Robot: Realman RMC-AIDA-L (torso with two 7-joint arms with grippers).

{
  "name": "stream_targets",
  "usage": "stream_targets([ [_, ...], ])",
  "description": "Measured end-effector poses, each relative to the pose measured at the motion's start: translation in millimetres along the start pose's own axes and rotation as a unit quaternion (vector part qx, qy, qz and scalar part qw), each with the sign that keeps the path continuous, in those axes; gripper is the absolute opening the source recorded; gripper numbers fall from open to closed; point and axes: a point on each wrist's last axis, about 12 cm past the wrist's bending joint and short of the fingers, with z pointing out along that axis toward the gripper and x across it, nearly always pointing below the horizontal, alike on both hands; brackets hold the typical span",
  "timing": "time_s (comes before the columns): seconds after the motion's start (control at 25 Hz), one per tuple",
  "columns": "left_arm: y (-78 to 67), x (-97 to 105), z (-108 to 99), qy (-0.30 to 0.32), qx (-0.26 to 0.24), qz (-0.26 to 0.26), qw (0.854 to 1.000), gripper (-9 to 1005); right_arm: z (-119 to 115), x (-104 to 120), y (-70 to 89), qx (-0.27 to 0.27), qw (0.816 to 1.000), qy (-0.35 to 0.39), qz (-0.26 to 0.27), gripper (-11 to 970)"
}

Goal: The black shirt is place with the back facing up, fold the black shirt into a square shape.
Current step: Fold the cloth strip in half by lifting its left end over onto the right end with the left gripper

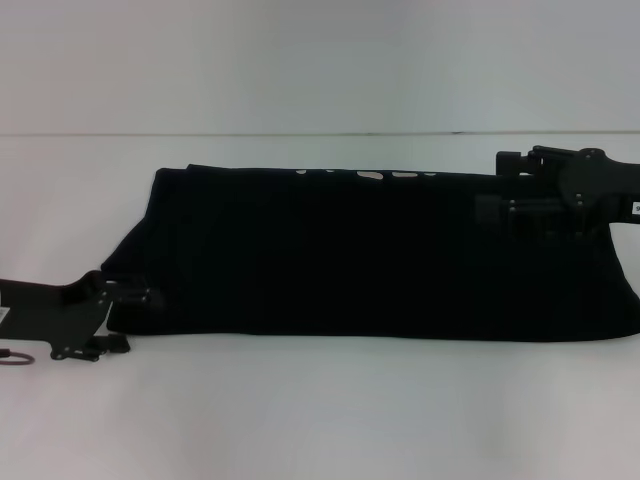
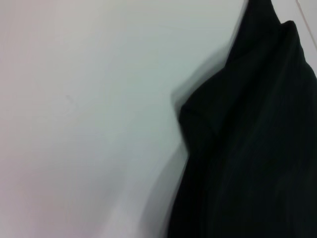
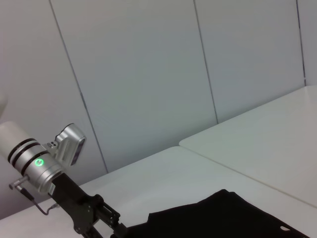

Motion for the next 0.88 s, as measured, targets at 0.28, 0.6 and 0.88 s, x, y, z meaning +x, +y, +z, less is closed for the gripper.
stream_targets([
  [0.28,-5.5,-4.6,-0.3,-0.007,0.003,0.007,1.0,823,-0.7,1.6,1.7,-0.002,1.0,-0.006,0.003,930],
  [0.6,-8.0,-8.5,-0.3,-0.016,-0.002,0.019,1.0,823,-2.2,3.3,2.4,-0.002,1.0,-0.007,0.007,930],
  [0.88,-8.8,-5.3,-1.4,-0.001,0.004,0.017,1.0,823,-3.0,2.0,3.2,-0.006,1.0,-0.013,0.007,930],
])
